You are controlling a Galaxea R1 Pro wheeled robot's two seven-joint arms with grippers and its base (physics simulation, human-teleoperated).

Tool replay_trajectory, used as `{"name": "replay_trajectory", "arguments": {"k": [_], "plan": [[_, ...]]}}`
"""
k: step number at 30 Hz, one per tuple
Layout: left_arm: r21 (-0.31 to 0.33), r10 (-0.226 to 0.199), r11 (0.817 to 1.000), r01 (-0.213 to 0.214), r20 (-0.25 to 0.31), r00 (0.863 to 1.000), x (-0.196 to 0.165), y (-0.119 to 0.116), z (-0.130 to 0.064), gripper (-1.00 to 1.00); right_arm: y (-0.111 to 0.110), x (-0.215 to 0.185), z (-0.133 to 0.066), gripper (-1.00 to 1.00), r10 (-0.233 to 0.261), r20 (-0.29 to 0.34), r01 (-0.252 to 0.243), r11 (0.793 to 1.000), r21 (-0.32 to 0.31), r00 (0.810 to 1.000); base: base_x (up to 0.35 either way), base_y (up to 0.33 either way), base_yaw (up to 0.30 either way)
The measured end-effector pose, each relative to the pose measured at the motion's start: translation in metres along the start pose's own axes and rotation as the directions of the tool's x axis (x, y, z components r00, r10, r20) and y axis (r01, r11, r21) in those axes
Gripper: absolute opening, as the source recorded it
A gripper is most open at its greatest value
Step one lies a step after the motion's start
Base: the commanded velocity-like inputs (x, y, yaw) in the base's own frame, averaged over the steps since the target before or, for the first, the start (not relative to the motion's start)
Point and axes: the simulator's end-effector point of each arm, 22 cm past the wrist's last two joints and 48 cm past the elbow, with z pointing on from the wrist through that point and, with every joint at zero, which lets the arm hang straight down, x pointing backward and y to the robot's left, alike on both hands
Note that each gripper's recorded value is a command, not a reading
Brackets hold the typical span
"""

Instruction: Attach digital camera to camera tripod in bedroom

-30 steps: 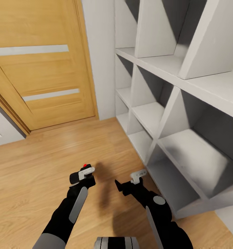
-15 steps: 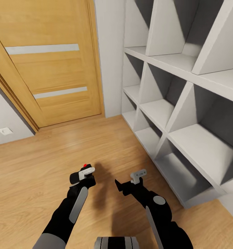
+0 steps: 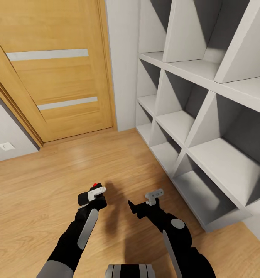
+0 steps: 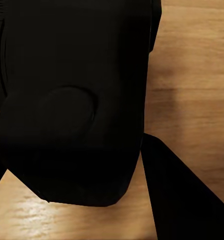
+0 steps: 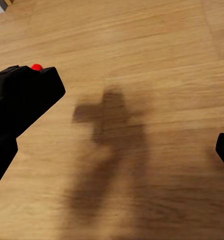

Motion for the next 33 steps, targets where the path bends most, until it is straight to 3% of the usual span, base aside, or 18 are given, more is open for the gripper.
{"name": "replay_trajectory", "arguments": {"k": [13, 16, 18, 19, 22, 33], "plan": [[0.008, 0.011, 1.0, -0.011, 0.032, 0.999, -0.014, -0.004, -0.013, -1.0, 0.001, -0.018, -0.01, 1.0, -0.016, 0.036, 0.016, 1.0, 0.014, 0.999, 0.0, 0.0, 0.0], [0.01, 0.011, 1.0, -0.012, 0.043, 0.999, -0.02, -0.004, -0.018, -1.0, -0.008, -0.012, -0.009, 1.0, -0.013, 0.025, 0.012, 0.998, 0.054, 1.0, 0.0, 0.0, 0.0], [0.012, 0.011, 1.0, -0.012, 0.051, 0.999, -0.023, -0.005, -0.021, -1.0, -0.025, -0.005, -0.01, 1.0, -0.002, 0.014, 0.001, 0.994, 0.109, 1.0, 0.0, 0.0, 0.0], [0.013, 0.011, 1.0, -0.012, 0.055, 0.998, -0.025, -0.005, -0.022, -1.0, -0.046, 0.0, -0.013, 1.0, 0.01, 0.016, -0.012, 0.986, 0.168, 1.0, 0.0, 0.0, 0.0], [0.017, 0.01, 1.0, -0.011, 0.066, 0.998, -0.03, -0.007, -0.027, -1.0, -0.065, -0.005, -0.019, 1.0, 0.015, 0.043, -0.025, 0.975, 0.221, 0.999, 0.0, 0.0, 0.0], [0.029, 0.008, 1.0, -0.011, 0.1, 0.995, -0.045, -0.011, -0.043, -1.0, -0.091, -0.018, -0.037, 1.0, 0.013, 0.077, -0.038, 0.941, 0.337, 0.997, 0.0, 0.0, 0.0]]}}
